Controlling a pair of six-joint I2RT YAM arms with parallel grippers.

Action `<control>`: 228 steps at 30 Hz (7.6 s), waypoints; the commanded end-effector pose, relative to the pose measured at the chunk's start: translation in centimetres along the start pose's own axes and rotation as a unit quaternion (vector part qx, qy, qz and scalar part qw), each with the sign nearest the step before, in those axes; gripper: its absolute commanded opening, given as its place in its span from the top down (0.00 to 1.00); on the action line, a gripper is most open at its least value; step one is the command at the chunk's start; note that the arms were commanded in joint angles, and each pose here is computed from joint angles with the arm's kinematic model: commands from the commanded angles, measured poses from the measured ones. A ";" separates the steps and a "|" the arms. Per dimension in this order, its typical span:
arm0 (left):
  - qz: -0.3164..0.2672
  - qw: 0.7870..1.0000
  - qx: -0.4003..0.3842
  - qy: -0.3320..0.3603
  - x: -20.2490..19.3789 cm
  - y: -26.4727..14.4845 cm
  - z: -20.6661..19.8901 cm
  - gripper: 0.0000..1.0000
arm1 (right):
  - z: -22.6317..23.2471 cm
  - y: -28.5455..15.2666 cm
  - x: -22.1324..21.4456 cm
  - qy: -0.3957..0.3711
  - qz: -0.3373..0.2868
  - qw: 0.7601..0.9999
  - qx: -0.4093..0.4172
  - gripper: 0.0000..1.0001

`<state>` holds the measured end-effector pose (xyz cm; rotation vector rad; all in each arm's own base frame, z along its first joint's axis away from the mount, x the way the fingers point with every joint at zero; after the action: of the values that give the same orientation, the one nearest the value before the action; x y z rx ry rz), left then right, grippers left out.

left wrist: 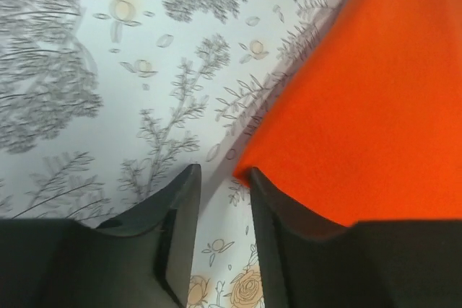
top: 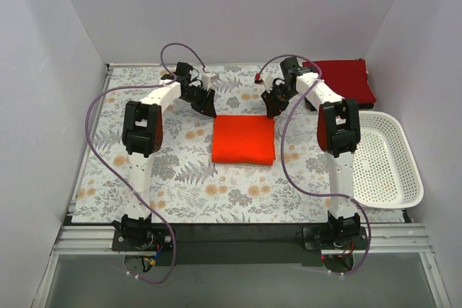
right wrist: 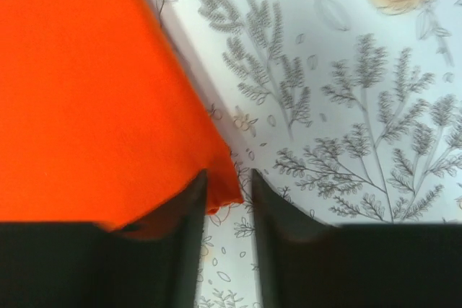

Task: Fold and stack the t-shirts
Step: Fold the tshirt, then neatly place the folded tshirt to the corner

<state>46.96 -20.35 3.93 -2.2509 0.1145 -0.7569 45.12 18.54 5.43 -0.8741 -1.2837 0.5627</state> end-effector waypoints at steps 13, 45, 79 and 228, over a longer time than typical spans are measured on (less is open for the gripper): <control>-0.104 0.950 -0.158 -0.249 3.9 -9.2 -13.1 0.14 | 6.3 -10.6 13.0 0.191 -0.229 0.953 0.048 0.02; -0.107 0.893 -0.223 -0.375 0.5 -5.4 -13.6 0.11 | 7.7 -6.9 10.5 0.352 -0.273 0.886 0.127 0.02; -0.035 0.890 -0.224 -0.395 -7.9 -1.6 -17.2 0.09 | 17.6 -0.2 4.0 0.424 -0.188 0.868 0.180 0.02; -0.106 0.933 -0.120 0.322 -1.9 6.0 -27.3 1.00 | 6.8 1.2 -1.4 0.647 -0.255 0.717 -0.047 0.28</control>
<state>31.04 -40.63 9.32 -2.1502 0.3501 -1.5469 37.53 19.98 5.40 -0.6256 -0.1947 -0.5315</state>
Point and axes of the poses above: each gripper's point midway between its finger pads, its own y axis out along the fingers, its own z axis along the line the jaws close on, x = y × z, the point moved 2 cm from there along -y, back along the fingers, and after that the axes turned 14 degrees about -y, right-handed, at the moved point
